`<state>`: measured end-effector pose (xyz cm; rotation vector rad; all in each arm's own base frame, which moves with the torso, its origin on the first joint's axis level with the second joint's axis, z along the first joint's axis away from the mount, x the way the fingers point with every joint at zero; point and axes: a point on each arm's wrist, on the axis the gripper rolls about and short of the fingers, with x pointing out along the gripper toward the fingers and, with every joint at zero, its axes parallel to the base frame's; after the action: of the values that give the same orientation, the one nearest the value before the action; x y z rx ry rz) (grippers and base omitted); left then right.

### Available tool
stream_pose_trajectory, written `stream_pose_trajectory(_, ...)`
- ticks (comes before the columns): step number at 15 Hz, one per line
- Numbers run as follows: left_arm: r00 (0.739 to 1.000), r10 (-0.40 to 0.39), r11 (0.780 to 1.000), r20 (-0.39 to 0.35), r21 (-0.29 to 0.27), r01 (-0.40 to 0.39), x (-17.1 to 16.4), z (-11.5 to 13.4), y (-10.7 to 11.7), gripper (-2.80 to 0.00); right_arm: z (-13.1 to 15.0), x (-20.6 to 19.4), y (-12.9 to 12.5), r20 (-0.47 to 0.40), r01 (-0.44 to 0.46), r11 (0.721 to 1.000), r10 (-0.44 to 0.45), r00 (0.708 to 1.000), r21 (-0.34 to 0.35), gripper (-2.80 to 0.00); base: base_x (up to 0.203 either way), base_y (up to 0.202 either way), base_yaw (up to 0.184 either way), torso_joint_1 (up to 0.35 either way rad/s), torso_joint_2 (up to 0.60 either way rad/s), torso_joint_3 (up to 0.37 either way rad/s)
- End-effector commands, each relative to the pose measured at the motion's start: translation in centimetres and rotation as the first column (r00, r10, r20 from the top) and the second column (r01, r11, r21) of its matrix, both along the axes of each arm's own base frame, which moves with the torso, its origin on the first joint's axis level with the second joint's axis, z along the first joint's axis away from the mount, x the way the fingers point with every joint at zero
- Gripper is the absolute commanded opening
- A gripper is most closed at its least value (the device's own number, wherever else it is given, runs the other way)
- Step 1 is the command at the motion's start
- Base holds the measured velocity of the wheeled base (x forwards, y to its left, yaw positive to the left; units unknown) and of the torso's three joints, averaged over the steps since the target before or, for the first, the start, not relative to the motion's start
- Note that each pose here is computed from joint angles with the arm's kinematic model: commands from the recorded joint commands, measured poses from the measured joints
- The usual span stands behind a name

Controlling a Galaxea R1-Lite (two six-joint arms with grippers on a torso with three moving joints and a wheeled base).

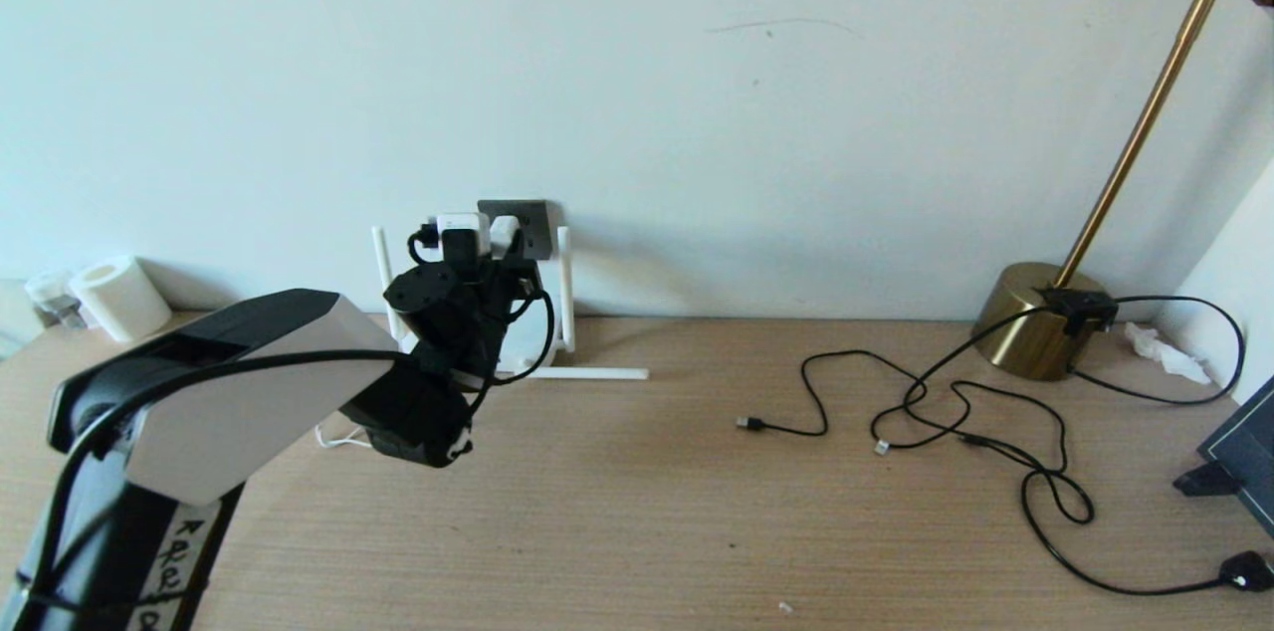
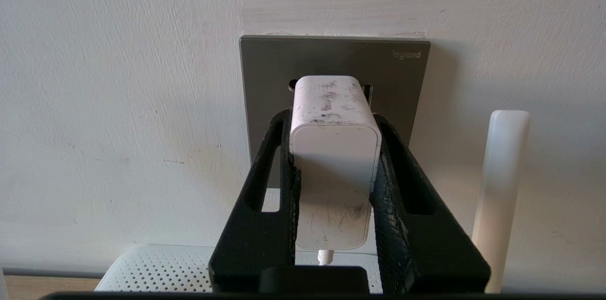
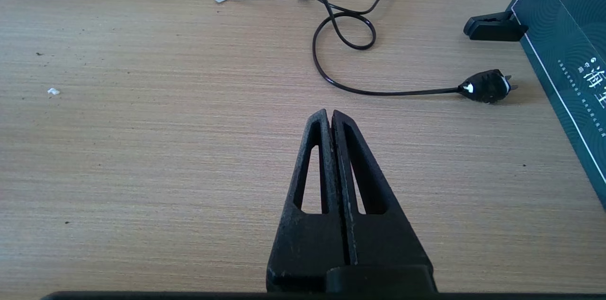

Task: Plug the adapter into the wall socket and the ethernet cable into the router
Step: Plug plug into socket

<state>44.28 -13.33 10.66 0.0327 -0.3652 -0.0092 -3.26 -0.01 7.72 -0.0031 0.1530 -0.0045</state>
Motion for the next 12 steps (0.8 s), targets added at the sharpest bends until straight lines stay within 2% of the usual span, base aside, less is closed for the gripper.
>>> stream_pose_trajectory(1, 1.0, 0.002, 1.0, 0.01, -0.003, -0.002, -0.05, 0.19, 0.02, -2.8, -0.03, 0.0, 0.0, -0.002, 0.0, 1.0, 0.0, 1.0, 0.0, -2.8, 0.0, 0.0, 0.0, 0.0, 0.0, 0.0)
stream_pose_trajectory(12, 1.0, 0.004, 1.0, -0.012, 0.003, -0.004, -0.28, -0.31, 0.1, -2.8, 0.0, -0.01, 0.0, -0.001, 0.0, 1.0, 0.0, 1.0, 0.0, -2.8, 0.0, 0.0, 0.0, 0.0, 0.0, 0.0)
